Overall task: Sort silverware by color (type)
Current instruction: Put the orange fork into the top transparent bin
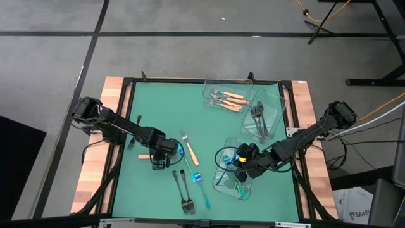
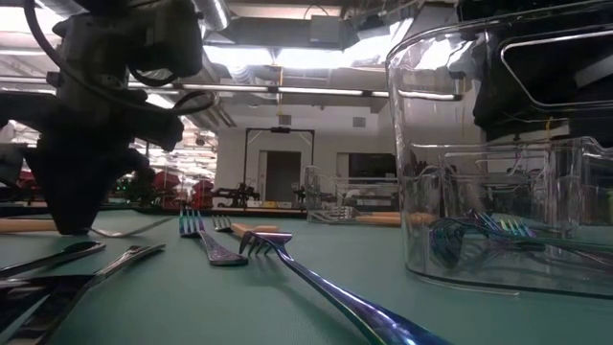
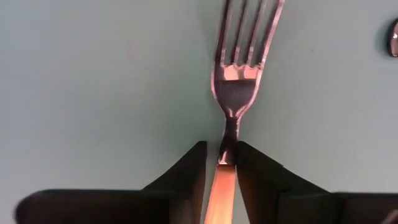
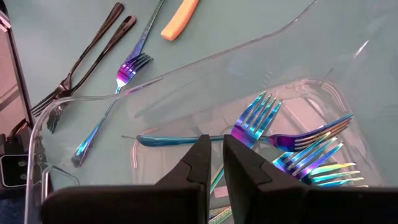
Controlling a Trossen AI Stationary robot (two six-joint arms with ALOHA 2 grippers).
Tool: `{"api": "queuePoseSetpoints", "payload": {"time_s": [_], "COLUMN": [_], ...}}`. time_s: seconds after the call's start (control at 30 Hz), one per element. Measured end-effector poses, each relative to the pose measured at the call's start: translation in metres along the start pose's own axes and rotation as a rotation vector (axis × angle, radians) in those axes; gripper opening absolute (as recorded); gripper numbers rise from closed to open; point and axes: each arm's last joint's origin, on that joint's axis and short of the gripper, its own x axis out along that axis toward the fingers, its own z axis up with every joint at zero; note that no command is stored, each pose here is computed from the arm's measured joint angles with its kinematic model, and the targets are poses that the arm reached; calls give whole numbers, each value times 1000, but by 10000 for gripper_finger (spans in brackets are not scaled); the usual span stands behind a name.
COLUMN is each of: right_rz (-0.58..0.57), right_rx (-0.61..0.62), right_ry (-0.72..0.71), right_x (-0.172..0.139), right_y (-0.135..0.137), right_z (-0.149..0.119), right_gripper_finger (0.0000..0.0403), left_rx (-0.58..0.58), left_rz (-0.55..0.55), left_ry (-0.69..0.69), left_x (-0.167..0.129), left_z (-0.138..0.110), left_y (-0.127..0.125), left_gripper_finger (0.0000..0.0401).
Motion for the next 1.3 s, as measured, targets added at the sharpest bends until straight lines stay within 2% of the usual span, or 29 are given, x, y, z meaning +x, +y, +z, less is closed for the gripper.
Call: {"api": "queuePoseSetpoints", "payload": {"time_s": [0.27, 0.5, 0.67, 0.87, 1.0, 1.1, 1.3], "right_rz": [-10, 14, 62, 46, 3, -9, -34], "right_rx": [-1, -69, -148, -201, -178, -155, -205], "right_ry": [-18, -53, -114, -194, -237, -232, -227], "right_x": [0, 0, 0, -1, 1, 5, 11], "right_y": [0, 3, 9, 11, 7, 1, -10], "right_z": [0, 3, 7, 11, 19, 27, 46], "right_gripper_finger": [33, 33, 33, 33, 33, 41, 104], "left_rx": [0, 12, 68, 96, 99, 66, -19], "left_rz": [9, 15, -43, -69, -70, -47, -49], "left_ry": [-9, -5, -51, -109, -213, -348, -639], "left_x": [0, -7, -19, -34, -45, -51, -65], "left_z": [1, 7, 19, 31, 45, 58, 84], "left_y": [0, -3, -10, -17, -20, -20, -15], "left_gripper_finger": [20, 22, 22, 22, 23, 25, 23]}}
